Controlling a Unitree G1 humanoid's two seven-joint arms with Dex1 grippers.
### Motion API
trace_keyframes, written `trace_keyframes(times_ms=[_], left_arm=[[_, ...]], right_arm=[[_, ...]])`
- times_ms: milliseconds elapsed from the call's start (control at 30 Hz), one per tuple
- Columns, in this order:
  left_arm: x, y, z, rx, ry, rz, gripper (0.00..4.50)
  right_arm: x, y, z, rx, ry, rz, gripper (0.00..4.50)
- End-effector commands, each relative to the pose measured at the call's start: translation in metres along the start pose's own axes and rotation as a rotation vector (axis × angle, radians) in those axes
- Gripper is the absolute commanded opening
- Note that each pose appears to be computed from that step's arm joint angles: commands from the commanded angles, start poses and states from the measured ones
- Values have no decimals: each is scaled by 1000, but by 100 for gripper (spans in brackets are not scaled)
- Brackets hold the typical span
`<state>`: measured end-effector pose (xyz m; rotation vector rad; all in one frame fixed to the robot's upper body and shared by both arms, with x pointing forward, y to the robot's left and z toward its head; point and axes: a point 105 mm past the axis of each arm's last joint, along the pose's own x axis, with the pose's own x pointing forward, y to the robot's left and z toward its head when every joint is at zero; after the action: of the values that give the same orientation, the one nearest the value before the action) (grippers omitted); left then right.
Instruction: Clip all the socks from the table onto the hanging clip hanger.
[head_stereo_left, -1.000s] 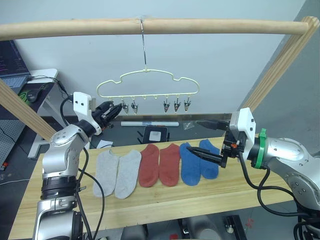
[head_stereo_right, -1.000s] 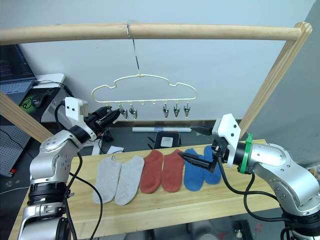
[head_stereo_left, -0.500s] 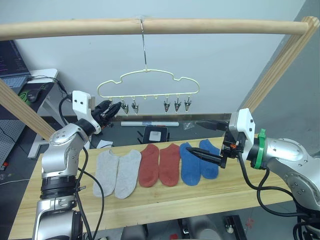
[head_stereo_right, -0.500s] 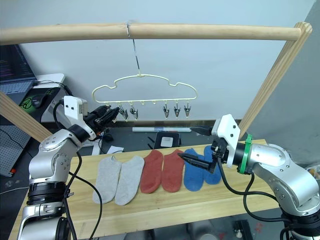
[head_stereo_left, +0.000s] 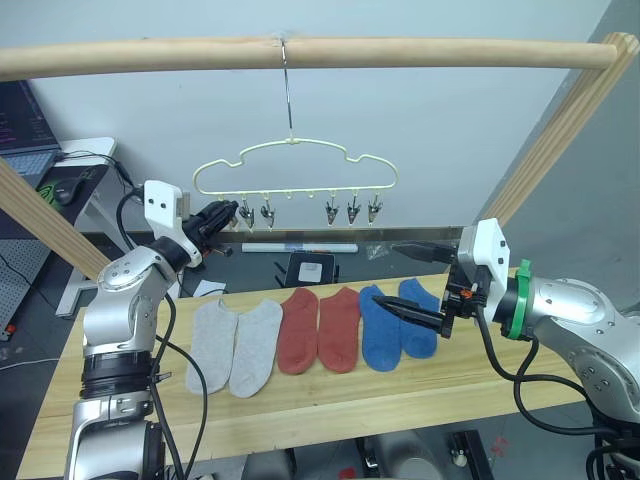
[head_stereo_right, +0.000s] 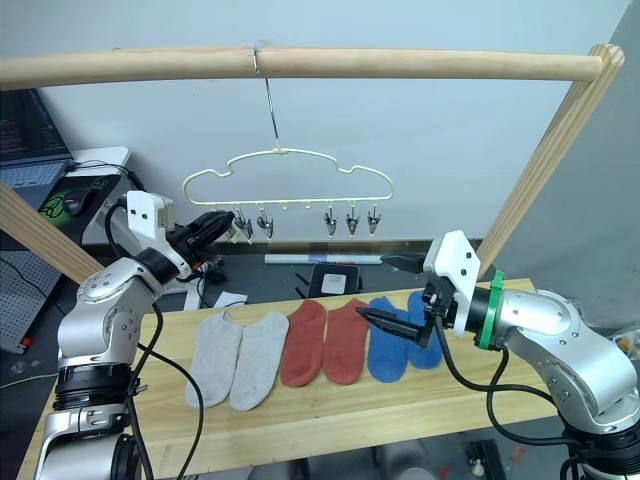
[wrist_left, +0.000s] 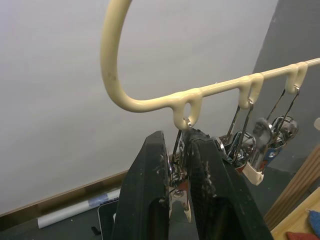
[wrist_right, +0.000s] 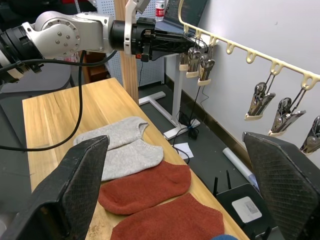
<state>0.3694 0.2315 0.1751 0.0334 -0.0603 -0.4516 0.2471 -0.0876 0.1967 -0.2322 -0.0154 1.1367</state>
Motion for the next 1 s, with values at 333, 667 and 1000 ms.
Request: trace_keyframes(times_ms=[333, 667, 1000], left_arm=[[-8, -5, 34, -37, -19, -106, 12], [-19, -18, 43, -41, 1, -135, 12], [-31, -26, 54, -12, 3, -134, 12]], right_arm=[[4, -26, -40, -27, 214, -275, 450], [-10, -74, -79, -20, 343, -576, 450], [-24, -106, -137, 84, 424, -760, 450]])
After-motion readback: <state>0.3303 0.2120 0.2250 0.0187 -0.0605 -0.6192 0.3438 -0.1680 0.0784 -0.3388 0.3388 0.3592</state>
